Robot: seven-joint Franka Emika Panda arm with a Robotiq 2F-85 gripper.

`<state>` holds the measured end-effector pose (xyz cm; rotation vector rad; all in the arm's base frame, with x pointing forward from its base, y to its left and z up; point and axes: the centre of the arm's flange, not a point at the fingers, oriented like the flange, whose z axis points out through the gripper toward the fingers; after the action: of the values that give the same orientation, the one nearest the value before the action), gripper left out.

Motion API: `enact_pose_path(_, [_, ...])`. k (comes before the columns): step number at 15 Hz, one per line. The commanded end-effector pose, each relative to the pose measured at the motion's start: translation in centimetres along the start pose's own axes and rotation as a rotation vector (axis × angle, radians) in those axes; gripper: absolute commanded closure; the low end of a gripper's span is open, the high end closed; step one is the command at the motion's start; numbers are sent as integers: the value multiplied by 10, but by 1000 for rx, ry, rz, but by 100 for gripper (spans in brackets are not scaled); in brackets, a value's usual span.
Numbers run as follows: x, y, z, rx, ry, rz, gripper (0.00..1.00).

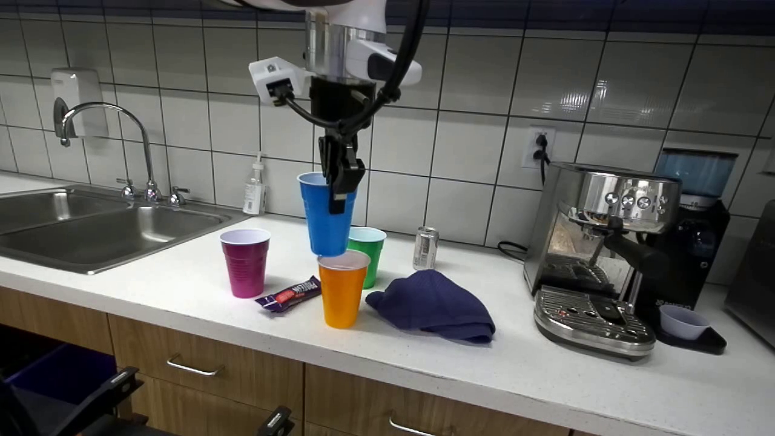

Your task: Stack the cups together

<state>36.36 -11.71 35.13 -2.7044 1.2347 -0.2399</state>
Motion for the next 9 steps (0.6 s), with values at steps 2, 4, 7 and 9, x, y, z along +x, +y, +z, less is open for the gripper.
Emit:
enact_pose_path(2, [4,0,-3,-34,-3,26,100])
enact_pose_path(4, [6,-1,-1,-38,-6,27,100])
enact_pose_path(7, [9,-4,3,-44,-8,30,100])
enact_pose_path(9, [14,-7,6,-45,-9,35,100])
